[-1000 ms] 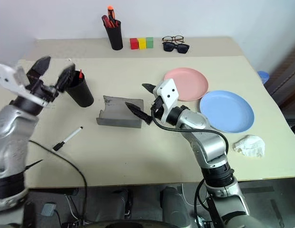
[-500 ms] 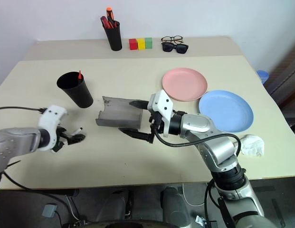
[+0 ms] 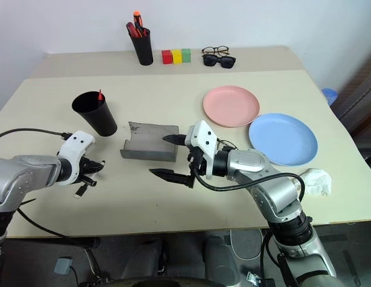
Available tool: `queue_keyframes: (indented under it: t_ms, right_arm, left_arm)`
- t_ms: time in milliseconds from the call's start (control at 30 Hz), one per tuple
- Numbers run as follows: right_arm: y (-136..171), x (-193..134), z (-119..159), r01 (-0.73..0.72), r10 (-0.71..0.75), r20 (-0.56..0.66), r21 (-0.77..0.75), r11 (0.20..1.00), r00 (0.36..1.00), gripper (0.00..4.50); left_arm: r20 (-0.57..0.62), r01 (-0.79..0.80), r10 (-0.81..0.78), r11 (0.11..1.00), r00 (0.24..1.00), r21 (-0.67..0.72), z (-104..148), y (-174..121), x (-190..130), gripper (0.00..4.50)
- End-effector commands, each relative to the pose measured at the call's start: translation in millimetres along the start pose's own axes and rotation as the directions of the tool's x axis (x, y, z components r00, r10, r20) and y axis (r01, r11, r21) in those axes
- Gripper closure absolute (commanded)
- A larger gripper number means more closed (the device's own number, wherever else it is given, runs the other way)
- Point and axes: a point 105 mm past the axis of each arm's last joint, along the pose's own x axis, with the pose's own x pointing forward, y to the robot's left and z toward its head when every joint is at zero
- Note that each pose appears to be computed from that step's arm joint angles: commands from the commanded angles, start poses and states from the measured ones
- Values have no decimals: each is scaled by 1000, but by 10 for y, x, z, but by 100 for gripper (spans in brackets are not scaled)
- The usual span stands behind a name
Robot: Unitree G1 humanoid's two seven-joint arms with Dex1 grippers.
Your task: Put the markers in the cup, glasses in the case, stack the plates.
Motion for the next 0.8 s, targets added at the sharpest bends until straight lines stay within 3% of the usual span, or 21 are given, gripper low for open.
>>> queue_keyframes:
  t_ms: [33,100,200,233,333,467,633,800]
  right_arm:
    - [49,3,110,-13,14,28,-44,999,999,0]
    - [38,7,112,-11,12,29,-46,999,1000,0]
    - [-1,25,138,7,-4,41,-60,998,999,0]
    - [-100,50,195,66,-60,72,-84,994,996,0]
    - [-487,147,423,315,-286,185,-149,937,940,0]
    - [-472,269,504,334,-294,241,-146,931,925,0]
    - [-329,397,468,287,-245,249,-151,946,937,0]
    - [-261,455,415,267,-228,248,-133,955,941,0]
  left_arm:
    - [422,42,-65,997,904,62,726,-54,-323,447]
    - [539,100,-146,988,829,114,946,-161,-535,447]
    - [691,52,-159,984,705,173,1238,-189,-800,447]
    - [759,40,-149,986,633,160,1381,-172,-907,447]
    - [897,-117,76,993,436,-27,1818,95,-1084,447]
    - [920,-280,245,947,307,-159,1982,286,-1085,447]
    - [910,-376,341,896,236,-238,1931,478,-1031,447]
    - [890,-360,374,893,262,-269,1803,566,-880,447]
